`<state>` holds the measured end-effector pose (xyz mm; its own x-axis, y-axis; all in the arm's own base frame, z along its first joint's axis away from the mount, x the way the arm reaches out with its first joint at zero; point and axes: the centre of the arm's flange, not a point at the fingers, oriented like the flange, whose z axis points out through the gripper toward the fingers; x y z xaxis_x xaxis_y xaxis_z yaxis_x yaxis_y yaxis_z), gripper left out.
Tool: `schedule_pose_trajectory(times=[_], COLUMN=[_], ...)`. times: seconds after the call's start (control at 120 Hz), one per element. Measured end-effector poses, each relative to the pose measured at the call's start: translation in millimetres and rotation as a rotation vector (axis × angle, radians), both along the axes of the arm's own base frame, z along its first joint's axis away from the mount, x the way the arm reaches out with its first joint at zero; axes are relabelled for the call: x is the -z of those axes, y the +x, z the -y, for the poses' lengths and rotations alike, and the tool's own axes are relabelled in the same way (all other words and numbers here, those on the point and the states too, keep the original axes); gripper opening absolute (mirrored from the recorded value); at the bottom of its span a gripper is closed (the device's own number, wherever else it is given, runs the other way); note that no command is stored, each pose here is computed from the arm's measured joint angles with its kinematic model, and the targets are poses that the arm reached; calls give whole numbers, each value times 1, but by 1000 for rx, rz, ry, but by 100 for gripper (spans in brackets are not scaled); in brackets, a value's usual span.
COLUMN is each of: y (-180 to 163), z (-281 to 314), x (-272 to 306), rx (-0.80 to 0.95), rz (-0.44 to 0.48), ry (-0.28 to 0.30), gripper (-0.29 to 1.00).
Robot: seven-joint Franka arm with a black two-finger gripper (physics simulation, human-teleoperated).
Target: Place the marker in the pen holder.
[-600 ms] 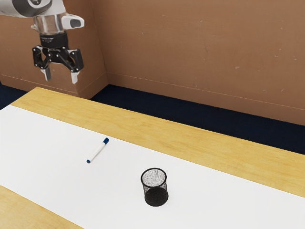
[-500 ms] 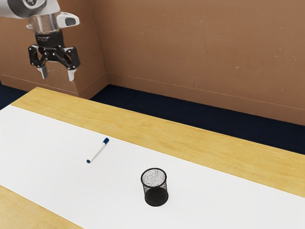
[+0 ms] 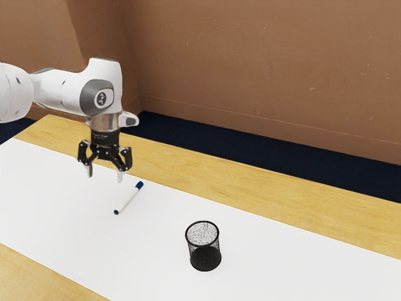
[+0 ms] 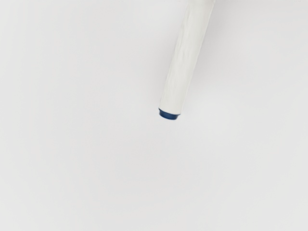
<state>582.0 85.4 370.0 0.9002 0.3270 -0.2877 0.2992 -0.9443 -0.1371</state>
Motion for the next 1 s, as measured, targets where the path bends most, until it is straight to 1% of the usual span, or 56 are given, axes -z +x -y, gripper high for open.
schedule_pose_trajectory(times=[0.1,0.2,0.308,0.525,1.0], y=[13,38,50,71,79], z=[-1,-3,-3,-4,-4], x=[37,61,82,103,131], rx=[16,36,59,103,156], rz=[5,34,55,101,132], ry=[3,11,10,10,-10], gripper=[70,69,69,69,69])
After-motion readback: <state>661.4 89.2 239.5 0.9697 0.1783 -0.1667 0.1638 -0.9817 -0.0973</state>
